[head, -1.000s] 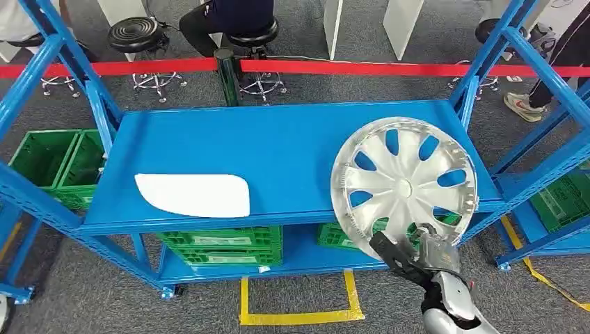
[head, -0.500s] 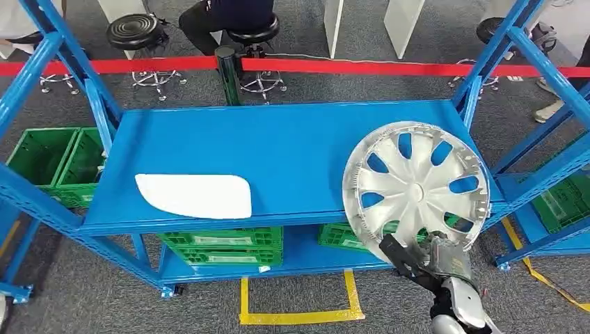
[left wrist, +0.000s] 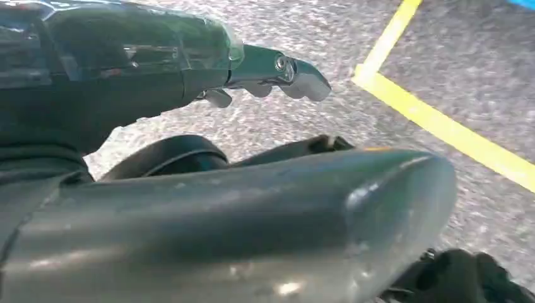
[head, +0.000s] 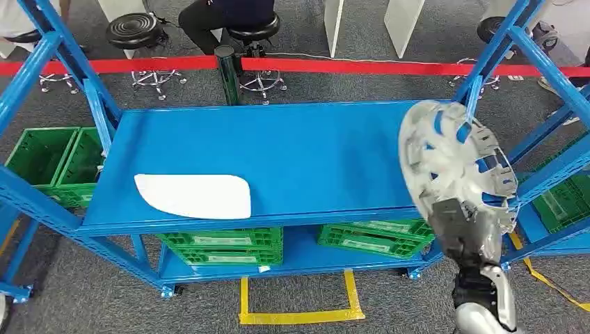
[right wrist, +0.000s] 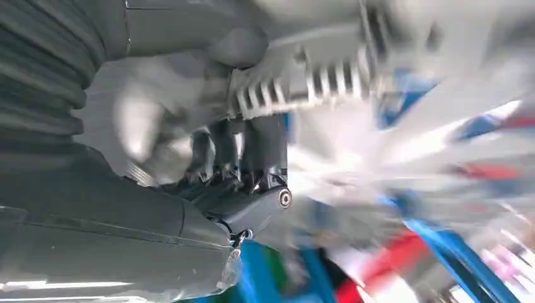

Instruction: Take the parts from the cabinet and place them on the table.

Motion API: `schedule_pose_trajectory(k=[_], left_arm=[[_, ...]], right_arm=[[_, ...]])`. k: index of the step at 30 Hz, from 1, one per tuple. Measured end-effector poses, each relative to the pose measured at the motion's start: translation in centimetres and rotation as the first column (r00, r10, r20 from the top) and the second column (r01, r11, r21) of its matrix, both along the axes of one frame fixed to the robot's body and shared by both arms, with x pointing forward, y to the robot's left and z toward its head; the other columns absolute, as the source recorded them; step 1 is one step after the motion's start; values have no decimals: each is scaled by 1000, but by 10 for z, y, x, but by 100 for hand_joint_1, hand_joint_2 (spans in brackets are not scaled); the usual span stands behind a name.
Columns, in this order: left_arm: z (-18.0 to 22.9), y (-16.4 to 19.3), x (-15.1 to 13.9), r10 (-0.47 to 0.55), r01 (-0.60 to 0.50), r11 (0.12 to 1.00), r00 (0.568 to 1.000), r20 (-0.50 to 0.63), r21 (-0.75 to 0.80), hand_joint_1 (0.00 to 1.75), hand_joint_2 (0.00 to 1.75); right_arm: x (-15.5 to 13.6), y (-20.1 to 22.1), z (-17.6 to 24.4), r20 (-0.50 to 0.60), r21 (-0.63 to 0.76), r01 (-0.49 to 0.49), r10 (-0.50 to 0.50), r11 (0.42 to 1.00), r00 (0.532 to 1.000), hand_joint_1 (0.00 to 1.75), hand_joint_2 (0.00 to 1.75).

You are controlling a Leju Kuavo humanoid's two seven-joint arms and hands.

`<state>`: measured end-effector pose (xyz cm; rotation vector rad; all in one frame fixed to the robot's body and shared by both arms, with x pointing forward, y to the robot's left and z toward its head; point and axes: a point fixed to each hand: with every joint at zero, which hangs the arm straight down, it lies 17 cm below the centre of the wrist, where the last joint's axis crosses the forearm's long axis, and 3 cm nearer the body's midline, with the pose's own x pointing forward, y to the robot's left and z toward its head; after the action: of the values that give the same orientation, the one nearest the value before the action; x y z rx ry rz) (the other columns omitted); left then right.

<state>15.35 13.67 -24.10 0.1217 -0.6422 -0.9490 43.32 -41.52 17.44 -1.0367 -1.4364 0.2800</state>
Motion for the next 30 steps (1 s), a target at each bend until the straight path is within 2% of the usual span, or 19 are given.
schedule_pose_trajectory(k=[3,7,13,19,25,26,30], left_arm=[[7,-19,5,-18,20,998,999,28,-56,0,0],[17,-39,14,-37,43,993,998,55,-110,0,0],[19,-44,16,-39,47,990,997,62,-131,0,0],[20,-45,17,-40,48,990,997,64,-132,0,0],[27,-53,23,-54,71,983,993,105,-171,0,0],[28,-55,25,-53,73,981,992,111,-181,0,175],[61,-98,37,-35,104,911,984,176,-399,0,175]], right_arm=[[5,6,85,167,15,-6,4,1000,986,175,175],[-1,23,170,310,-26,-59,64,998,949,175,175],[-16,50,233,362,-137,-138,180,981,915,175,175],[-37,62,273,438,-161,-168,223,973,871,175,175],[-61,75,319,543,-157,-222,272,962,794,175,175],[-65,77,324,553,-157,-232,280,960,784,175,175],[-90,86,350,644,-158,-261,300,952,704,175,175]])
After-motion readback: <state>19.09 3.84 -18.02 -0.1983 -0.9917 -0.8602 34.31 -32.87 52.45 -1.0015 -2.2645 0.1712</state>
